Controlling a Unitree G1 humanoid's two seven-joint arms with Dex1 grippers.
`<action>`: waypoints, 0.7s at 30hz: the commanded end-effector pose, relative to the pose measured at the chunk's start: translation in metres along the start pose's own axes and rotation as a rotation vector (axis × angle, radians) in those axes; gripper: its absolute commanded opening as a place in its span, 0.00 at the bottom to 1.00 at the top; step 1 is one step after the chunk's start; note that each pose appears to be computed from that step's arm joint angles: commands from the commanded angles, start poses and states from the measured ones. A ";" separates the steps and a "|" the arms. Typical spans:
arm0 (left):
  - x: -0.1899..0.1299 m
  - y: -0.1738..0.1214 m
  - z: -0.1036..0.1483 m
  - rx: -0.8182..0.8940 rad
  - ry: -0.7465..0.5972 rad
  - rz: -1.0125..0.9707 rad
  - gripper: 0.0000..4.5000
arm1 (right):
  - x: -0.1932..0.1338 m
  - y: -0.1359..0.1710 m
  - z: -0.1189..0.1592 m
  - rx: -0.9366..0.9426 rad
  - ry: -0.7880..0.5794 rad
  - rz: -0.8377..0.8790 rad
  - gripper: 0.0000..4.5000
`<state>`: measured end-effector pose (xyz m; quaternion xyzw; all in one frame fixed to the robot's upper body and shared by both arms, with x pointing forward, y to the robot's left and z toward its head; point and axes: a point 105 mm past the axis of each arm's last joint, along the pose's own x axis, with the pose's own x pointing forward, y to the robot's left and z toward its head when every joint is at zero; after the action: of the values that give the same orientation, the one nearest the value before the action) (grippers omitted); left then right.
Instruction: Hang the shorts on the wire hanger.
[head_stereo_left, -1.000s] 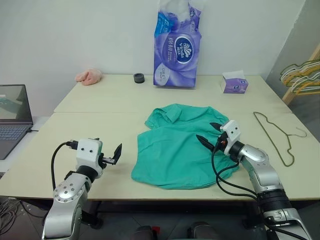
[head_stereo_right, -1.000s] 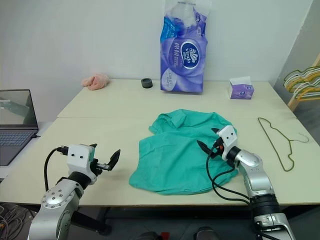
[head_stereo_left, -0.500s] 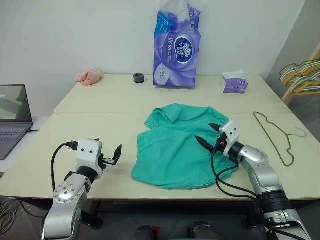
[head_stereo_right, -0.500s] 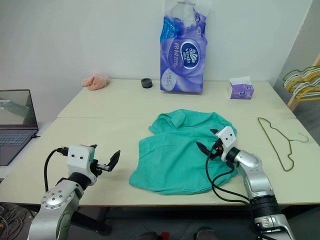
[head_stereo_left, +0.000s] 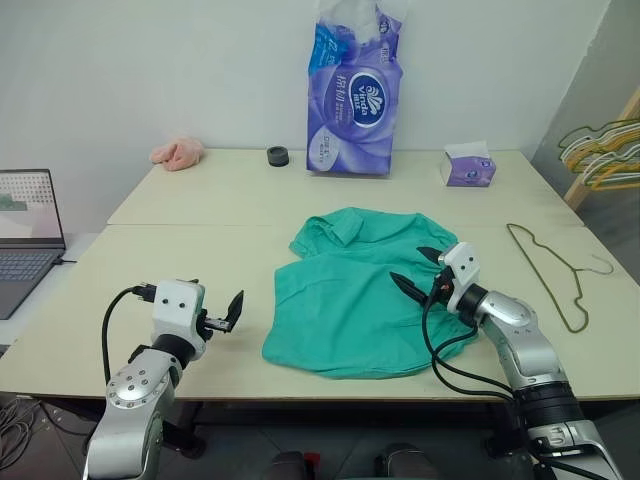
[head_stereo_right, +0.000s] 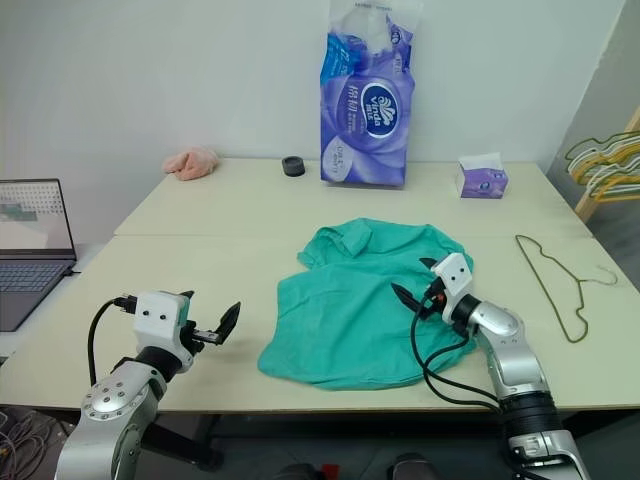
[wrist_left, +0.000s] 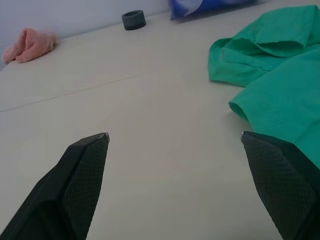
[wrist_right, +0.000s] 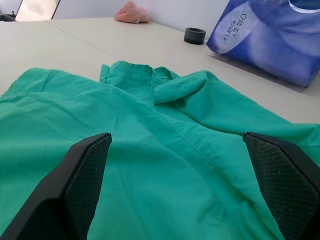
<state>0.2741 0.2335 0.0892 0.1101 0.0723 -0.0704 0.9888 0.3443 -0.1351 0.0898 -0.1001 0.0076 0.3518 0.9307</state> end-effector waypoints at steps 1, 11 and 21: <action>0.000 -0.003 0.014 0.033 -0.045 -0.013 0.99 | 0.000 -0.001 0.016 -0.043 -0.046 0.012 1.00; 0.003 -0.007 0.020 0.049 -0.061 -0.093 0.99 | -0.011 0.019 0.025 -0.144 -0.022 0.187 1.00; 0.003 -0.029 0.020 0.098 -0.039 -0.262 0.99 | -0.042 0.038 0.024 -0.303 0.091 0.419 1.00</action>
<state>0.2726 0.2051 0.0883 0.1264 0.0880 -0.1970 0.9682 0.2918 -0.1338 0.1002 -0.2346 0.0380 0.5121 0.8254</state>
